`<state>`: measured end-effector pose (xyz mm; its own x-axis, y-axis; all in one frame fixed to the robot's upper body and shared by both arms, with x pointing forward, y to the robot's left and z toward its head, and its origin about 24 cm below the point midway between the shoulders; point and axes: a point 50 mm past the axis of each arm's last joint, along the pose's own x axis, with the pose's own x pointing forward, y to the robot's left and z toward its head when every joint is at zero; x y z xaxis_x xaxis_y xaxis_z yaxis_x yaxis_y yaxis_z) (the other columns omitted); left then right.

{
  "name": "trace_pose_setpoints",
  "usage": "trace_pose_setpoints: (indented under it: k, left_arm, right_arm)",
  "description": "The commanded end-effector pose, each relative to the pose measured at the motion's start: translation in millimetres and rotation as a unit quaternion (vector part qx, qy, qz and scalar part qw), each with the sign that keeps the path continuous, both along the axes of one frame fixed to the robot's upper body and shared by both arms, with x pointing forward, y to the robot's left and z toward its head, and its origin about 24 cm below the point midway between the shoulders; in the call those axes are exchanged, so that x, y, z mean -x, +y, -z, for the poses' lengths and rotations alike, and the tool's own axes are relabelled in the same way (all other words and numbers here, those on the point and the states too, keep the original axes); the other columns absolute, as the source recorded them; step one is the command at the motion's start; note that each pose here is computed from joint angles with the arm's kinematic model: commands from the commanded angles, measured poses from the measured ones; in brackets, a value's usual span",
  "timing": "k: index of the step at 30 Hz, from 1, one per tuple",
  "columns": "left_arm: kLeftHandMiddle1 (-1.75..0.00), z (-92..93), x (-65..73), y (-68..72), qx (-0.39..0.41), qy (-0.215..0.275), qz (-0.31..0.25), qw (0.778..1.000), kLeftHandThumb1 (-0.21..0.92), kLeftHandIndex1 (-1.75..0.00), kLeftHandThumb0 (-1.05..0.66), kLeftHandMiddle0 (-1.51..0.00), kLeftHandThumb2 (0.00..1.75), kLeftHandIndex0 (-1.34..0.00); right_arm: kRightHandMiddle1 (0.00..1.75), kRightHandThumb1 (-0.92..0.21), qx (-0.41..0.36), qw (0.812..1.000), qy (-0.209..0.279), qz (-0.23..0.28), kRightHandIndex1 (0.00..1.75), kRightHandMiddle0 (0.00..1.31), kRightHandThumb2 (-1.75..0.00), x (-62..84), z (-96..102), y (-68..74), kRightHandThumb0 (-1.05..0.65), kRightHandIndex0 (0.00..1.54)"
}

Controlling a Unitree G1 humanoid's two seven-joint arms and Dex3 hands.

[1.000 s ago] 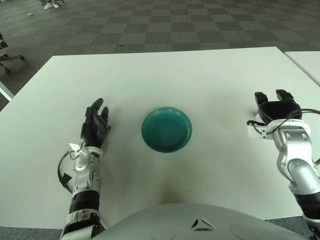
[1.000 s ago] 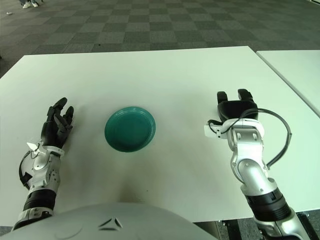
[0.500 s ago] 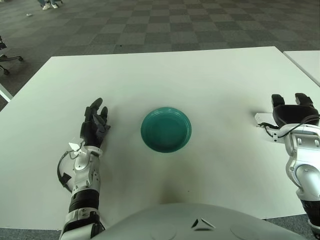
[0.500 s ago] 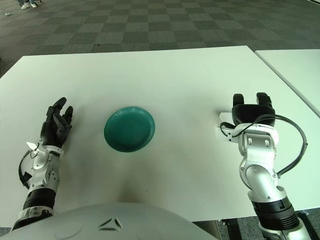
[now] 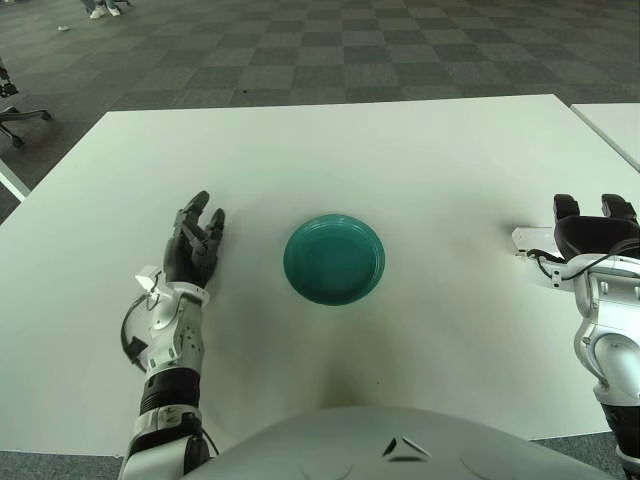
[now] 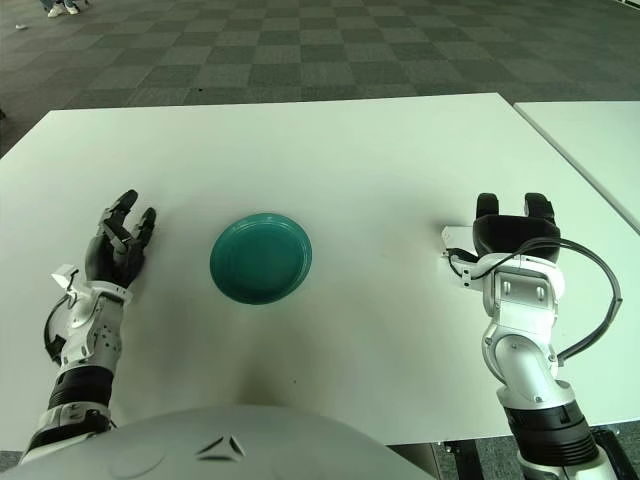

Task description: Put the charger into the plate.

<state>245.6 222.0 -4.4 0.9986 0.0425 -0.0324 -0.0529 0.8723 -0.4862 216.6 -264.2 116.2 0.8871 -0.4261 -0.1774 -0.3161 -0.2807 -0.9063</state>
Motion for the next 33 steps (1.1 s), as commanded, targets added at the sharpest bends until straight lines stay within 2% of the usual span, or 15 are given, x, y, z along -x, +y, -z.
trace_pose_setpoints:
  k: [1,12,33]
  left_arm:
    - [-0.03,19.5,7.4,-14.1,0.037,0.059,0.036,0.997,0.92,-0.73,-0.82,-0.38,0.89,0.0]
    - [-0.02,16.6,5.4,-15.6,0.036,0.067,0.044,0.996,0.92,-0.73,-0.82,-0.37,0.87,0.0]
    - [-0.01,14.5,5.4,-16.2,0.032,0.067,0.052,0.996,0.92,-0.74,-0.8,-0.38,0.9,0.0]
  right_arm:
    - [0.0,-0.92,-0.013,1.0,-0.006,0.017,0.0,0.0,-0.99,1.6,3.1,-8.9,-1.05,0.0]
    - [0.0,-0.92,-0.028,0.999,-0.011,0.018,0.0,0.0,-0.98,0.2,9.8,-12.4,-1.05,0.0]
    - [0.0,-0.92,-0.064,0.998,-0.012,0.008,0.01,0.0,-0.98,-11.2,21.7,-7.3,-1.05,0.01]
